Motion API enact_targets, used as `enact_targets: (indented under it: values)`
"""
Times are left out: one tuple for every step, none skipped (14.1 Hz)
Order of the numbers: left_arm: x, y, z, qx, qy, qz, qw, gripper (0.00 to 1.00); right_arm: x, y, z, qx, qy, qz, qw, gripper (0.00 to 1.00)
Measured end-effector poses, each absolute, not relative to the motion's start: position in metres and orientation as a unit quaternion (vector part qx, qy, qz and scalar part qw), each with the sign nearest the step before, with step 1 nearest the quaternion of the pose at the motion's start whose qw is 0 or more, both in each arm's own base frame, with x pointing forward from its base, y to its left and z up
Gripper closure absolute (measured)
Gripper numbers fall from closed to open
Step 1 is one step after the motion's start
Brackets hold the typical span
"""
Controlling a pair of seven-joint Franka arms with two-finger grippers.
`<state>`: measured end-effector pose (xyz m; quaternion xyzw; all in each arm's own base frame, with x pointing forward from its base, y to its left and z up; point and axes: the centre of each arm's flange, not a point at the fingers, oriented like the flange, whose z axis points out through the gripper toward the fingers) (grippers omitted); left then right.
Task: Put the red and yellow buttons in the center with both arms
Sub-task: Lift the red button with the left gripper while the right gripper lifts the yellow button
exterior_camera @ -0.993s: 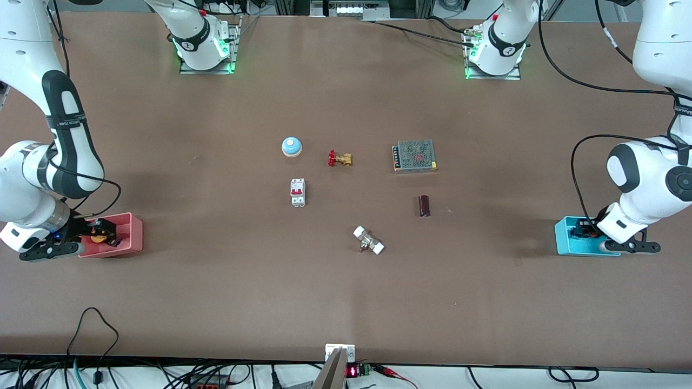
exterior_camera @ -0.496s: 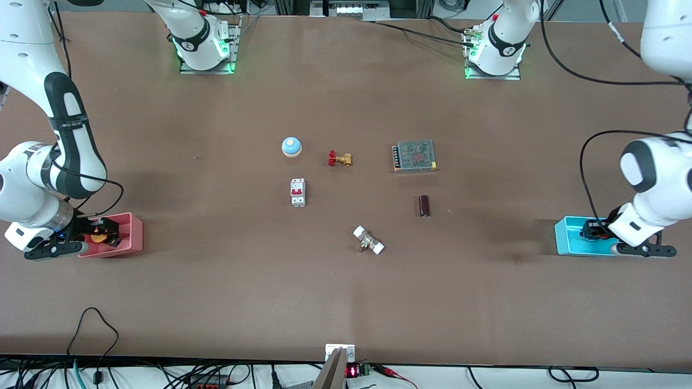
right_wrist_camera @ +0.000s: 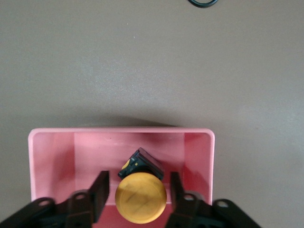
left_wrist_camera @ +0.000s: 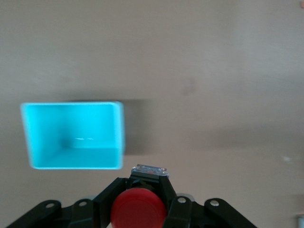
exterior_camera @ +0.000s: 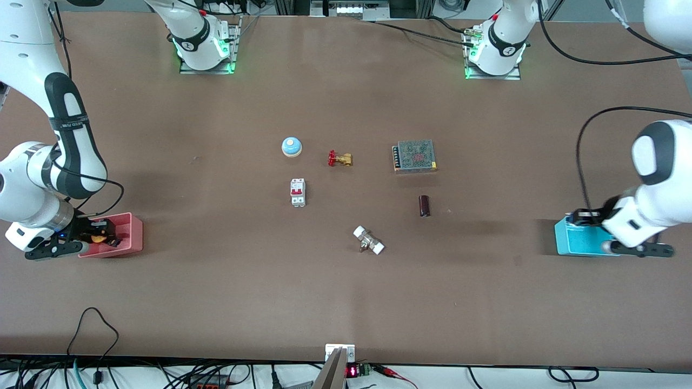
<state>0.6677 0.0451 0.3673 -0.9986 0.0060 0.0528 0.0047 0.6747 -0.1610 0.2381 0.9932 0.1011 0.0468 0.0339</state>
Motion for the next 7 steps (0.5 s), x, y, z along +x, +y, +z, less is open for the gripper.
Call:
enact_targets:
  values:
    - [0.663,0.022,0.359,-0.998,-0.014,0.064,0.0,0.63,0.675,-0.161,0.238,0.993,0.101,0.047,0.034,0.48]
    - [0.658,0.0,0.35,-0.997,-0.034,0.076,-0.003,0.63,0.675,-0.161,0.238,0.993,0.102,0.046,0.034,0.55]
    - [0.65,-0.026,0.34,-0.995,-0.054,0.088,-0.004,0.63,0.675,-0.161,0.238,0.993,0.102,0.046,0.034,0.55]
    - [0.642,-0.054,0.332,-0.993,-0.07,0.1,-0.003,0.64,0.674,-0.161,0.237,0.993,0.102,0.046,0.034,0.58]
    - [0.633,-0.082,0.324,-0.991,-0.077,0.109,0.004,0.64,0.674,-0.16,0.237,0.993,0.102,0.046,0.033,0.58]
    - [0.622,-0.111,0.317,-0.99,-0.079,0.115,0.019,0.64,0.674,-0.16,0.237,0.993,0.103,0.046,0.033,0.58]
    - [0.612,-0.136,0.31,-0.989,-0.079,0.116,0.043,0.64,0.674,-0.16,0.237,0.993,0.104,0.046,0.033,0.58]
